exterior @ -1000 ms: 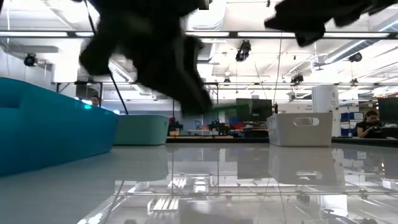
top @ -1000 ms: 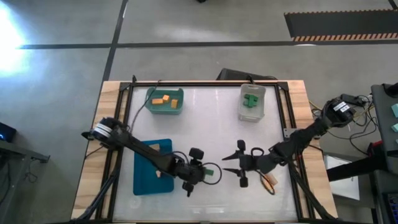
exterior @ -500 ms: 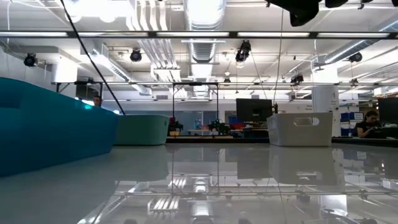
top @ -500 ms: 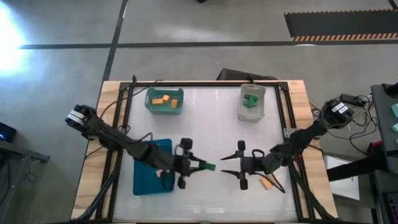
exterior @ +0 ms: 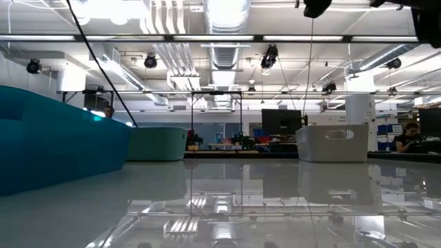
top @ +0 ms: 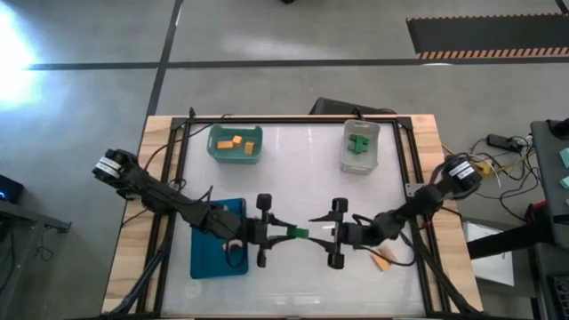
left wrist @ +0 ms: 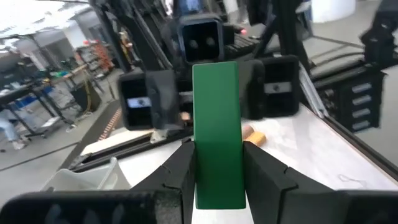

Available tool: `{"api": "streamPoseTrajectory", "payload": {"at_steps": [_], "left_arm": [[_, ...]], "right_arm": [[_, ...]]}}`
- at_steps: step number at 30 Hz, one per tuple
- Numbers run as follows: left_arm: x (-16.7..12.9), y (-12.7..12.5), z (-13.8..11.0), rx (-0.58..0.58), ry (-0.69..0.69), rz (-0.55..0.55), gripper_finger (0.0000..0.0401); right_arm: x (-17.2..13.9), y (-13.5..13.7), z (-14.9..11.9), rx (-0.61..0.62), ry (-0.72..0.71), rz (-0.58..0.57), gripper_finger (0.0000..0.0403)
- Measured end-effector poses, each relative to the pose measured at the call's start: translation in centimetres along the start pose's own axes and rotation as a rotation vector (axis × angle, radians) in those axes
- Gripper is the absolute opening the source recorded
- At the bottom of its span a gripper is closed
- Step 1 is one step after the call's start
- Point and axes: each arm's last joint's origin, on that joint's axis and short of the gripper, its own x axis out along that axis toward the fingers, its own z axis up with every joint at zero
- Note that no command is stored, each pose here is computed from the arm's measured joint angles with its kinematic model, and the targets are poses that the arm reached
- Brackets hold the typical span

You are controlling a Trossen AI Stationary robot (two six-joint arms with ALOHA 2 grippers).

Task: Sort & place blocks by color
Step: Put the green block into the gray bin

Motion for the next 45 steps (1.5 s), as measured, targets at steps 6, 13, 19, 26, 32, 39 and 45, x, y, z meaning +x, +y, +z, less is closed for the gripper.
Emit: {"api": "streamPoseTrajectory", "payload": {"at_steps": [6, 13, 19, 26, 32, 39, 45], "left_arm": [[0.5, 0.3, 0.0, -0.043, -0.037, 0.041, 0.0085], [0.8, 0.1, -0.3, -0.044, -0.034, 0.041, 0.0085], [0.8, 0.1, -0.3, -0.04, -0.034, 0.037, 0.0085], [0.7, 0.1, -0.3, -0.08, -0.036, 0.043, 0.0177], [0.5, 0.1, -0.8, -0.009, 0.038, 0.025, 0.0271], [-0.2, 0.7, -0.5, -0.005, 0.079, 0.066, 0.0295], [-0.1, 0.9, -0.3, -0.009, 0.073, 0.074, 0.0296]], "right_arm": [[1.8, 0.2, -0.3, 0.002, -0.057, 0.037, 0.0207], [3.0, 0.5, 0.4, -0.061, -0.09, 0.018, 0.0183], [3.0, 0.4, 0.5, -0.056, -0.093, 0.011, 0.0099], [3.0, 0.4, 0.4, -0.056, -0.051, 0.017, 0.0093], [2.9, -0.7, 1.7, -0.061, 0.148, -0.095, 0.0093], [1.8, -8.0, 3.5, -0.142, 0.691, -0.494, 0.0093], [-2.3, -19.3, 3.1, 0.074, 1.038, -1.016, 0.0093]]}}
